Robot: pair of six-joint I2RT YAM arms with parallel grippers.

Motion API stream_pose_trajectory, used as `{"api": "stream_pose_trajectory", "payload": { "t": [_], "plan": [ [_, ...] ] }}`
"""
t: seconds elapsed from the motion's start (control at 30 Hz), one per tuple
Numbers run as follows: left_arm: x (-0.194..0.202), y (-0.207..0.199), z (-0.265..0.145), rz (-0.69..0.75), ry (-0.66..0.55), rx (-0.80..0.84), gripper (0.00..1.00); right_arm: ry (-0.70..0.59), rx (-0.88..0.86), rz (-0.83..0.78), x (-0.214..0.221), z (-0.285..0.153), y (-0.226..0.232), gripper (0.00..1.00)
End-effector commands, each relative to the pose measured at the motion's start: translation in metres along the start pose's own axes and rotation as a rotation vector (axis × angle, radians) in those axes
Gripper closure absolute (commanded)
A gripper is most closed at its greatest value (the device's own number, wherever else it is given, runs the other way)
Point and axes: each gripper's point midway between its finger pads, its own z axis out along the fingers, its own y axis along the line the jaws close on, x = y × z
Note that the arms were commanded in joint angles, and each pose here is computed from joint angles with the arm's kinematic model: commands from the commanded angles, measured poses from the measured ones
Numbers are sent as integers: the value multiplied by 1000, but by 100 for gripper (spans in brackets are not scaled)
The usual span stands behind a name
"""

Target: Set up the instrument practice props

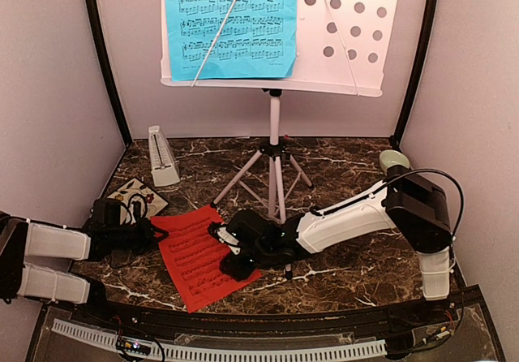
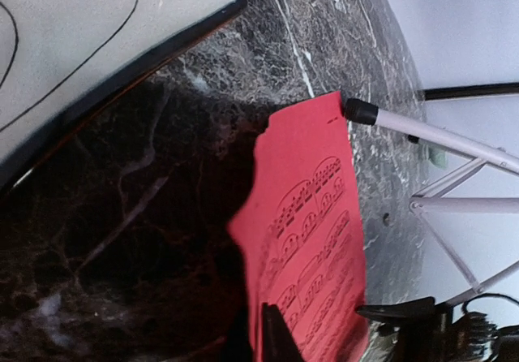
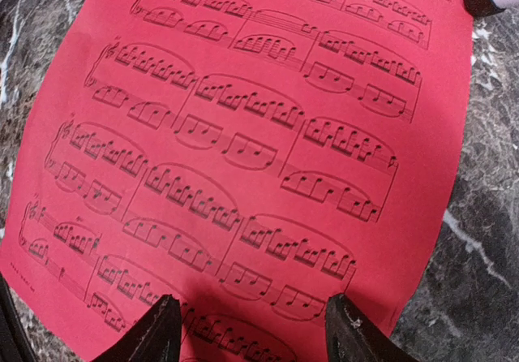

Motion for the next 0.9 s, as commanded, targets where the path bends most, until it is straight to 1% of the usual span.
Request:
{"api": "stream_pose_trajectory", "payload": {
  "t": [0.0,0.13,0.23,0.33,0.4,0.47,0.6,0.67,0.73,0.8,0.87],
  "plan": [
    [-6,8,-8,20,-23,-96,100,-81,-99,8,-23,-29,17,37],
    [-15,-1,-26,63,-75,-128,100,-182,-135,9,-51,-61,24,30],
    [-24,-18,-43,134,-123,-125,100,-256,-163,13,-70,-87,26,23],
    [-24,-41,-55,227,-98,-97,100,-331,-196,14,-88,-114,28,16],
    [-16,-62,-57,291,-57,-48,100,-378,-211,21,-98,-130,26,13],
    [-12,-80,-62,344,-26,-26,100,-400,-213,34,-98,-141,18,10],
    [-2,-133,-78,472,29,137,100,-477,-226,51,-105,-170,10,5],
    [9,-158,-89,540,75,233,100,-529,-231,51,-109,-190,8,3],
    [21,-181,-104,628,98,330,100,-559,-218,52,-105,-201,3,2],
    [35,-200,-119,751,107,423,100,-606,-205,54,-103,-215,-3,2],
    [50,-216,-136,823,136,515,100,-643,-198,56,-101,-228,-6,1]
  ]
}}
